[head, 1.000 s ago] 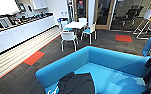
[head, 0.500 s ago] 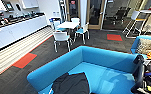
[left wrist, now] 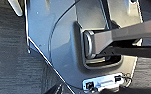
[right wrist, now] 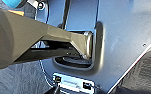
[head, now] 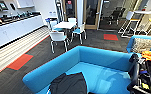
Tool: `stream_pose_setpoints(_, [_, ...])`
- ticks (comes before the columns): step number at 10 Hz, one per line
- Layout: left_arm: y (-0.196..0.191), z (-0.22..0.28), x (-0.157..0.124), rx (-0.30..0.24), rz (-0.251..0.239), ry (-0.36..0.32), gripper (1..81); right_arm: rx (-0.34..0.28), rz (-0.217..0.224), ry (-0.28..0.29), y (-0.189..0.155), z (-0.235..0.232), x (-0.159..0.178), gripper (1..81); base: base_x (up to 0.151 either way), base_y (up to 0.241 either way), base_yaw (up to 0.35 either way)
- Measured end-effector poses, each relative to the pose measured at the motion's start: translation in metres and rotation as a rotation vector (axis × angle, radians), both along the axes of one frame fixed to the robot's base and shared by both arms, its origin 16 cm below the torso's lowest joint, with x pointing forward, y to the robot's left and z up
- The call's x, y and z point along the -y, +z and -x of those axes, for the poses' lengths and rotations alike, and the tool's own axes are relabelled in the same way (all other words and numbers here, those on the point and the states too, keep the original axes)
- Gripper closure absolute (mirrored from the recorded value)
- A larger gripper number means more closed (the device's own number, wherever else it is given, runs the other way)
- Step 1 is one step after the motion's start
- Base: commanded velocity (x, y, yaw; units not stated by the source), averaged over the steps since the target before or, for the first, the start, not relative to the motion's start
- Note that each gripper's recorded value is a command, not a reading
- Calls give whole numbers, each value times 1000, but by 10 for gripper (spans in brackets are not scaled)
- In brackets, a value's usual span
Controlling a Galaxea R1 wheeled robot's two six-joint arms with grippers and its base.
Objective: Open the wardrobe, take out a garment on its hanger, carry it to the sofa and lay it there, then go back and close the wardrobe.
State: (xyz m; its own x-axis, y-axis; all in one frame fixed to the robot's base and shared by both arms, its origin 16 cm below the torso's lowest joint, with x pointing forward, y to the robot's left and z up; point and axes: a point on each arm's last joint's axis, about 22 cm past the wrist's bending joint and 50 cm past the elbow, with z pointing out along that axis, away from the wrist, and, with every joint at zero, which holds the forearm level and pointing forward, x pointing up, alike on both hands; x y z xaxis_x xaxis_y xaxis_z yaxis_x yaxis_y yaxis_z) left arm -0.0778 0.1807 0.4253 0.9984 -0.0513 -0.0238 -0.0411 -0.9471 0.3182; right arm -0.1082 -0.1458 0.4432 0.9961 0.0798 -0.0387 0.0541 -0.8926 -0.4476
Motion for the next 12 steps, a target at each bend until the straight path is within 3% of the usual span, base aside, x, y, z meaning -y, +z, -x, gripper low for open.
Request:
stream_pose_setpoints(2, [-5,-37,16,45,9,2,10,2,0,0,0,-2,-1,10,0,0,0])
stream_pose_setpoints(4, [-4,-31,12,36,4,-1,10,7,1,1,-1,-4,0,10,0,0,0])
stream_pose_setpoints(7, [-4,-48,11,80,3,-1,10,53,1,1,-4,-22,0,10,0,0,0])
stream_pose_setpoints(9, [-4,-48,15,82,8,-1,10,49,2,1,-3,-20,-1,10,0,0,0])
stream_pose_setpoints(12, [-4,-55,13,87,6,-1,10,57,1,0,-5,-28,-2,10,-82,0,0])
